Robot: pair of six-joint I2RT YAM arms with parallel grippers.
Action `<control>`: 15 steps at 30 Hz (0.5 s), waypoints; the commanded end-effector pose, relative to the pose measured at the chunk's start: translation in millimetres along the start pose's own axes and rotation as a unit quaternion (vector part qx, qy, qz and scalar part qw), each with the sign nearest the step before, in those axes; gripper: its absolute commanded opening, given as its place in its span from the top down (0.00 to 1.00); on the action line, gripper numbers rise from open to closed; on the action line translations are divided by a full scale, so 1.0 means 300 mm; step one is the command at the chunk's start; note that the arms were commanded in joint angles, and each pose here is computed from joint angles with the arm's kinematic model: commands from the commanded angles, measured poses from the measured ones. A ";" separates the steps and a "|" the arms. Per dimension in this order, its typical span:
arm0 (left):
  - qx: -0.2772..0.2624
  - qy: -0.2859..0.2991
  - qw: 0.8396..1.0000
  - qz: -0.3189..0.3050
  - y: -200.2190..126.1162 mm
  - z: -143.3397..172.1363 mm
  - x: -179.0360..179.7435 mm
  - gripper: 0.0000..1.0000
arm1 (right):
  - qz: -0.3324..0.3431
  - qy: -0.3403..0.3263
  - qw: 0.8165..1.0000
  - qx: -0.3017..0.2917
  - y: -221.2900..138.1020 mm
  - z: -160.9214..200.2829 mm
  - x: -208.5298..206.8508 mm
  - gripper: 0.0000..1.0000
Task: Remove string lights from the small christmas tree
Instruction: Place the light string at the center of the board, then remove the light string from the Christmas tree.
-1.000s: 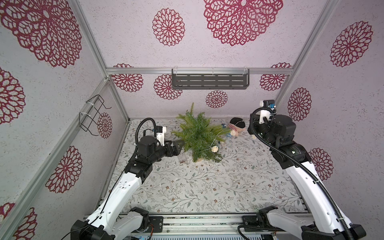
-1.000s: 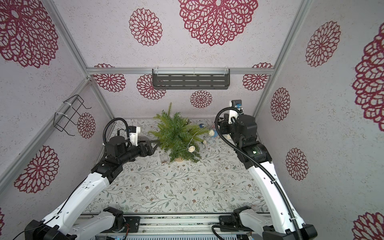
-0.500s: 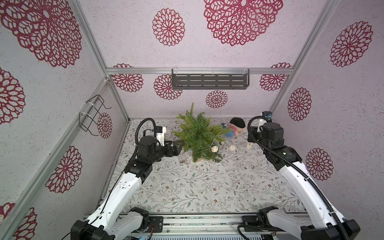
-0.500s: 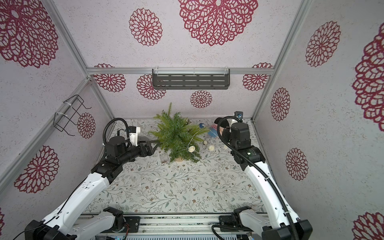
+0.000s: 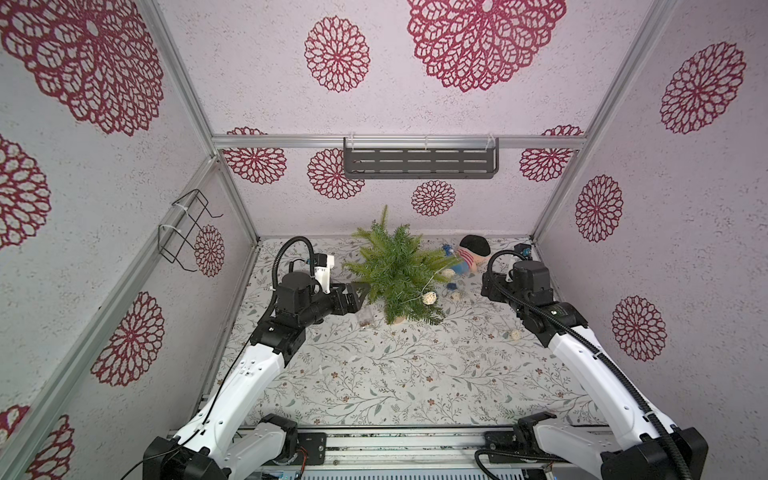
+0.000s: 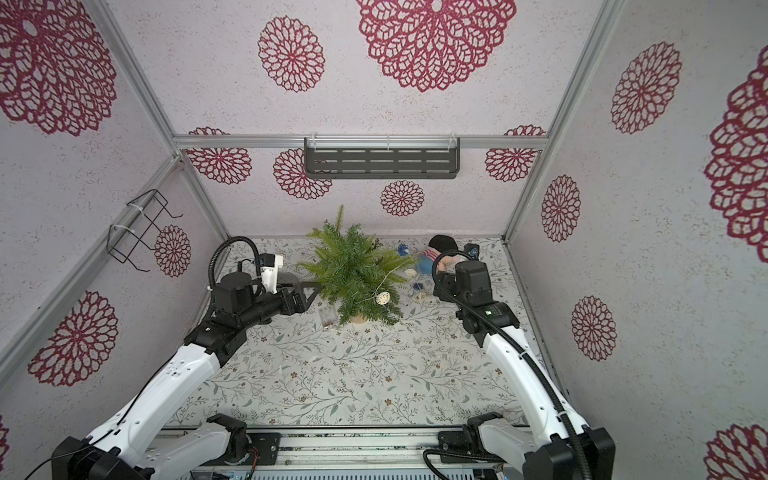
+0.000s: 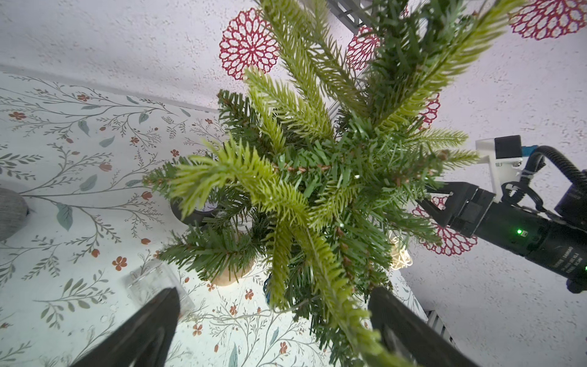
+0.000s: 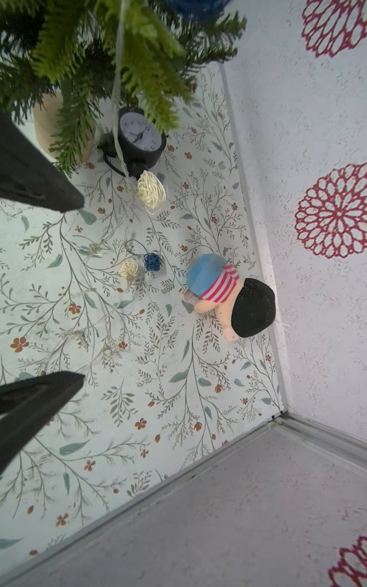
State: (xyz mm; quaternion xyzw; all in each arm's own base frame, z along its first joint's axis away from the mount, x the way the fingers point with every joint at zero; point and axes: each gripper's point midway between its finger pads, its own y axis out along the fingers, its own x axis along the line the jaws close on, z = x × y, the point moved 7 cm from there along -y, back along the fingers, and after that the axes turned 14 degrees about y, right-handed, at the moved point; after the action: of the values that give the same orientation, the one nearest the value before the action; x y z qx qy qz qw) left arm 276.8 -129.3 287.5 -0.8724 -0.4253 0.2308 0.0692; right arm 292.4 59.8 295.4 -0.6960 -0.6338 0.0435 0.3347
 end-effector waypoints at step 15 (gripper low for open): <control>0.000 0.029 0.998 0.050 -0.023 -0.048 -0.046 0.05 | -0.378 -0.159 0.912 -0.001 0.086 -0.105 0.213 0.37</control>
State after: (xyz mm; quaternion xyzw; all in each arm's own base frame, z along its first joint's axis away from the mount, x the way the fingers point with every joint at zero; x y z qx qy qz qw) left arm 274.0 -133.4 292.4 -0.8860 -0.3989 0.2232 0.0783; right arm 333.2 95.6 305.7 -0.4841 -0.8282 0.0513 0.2776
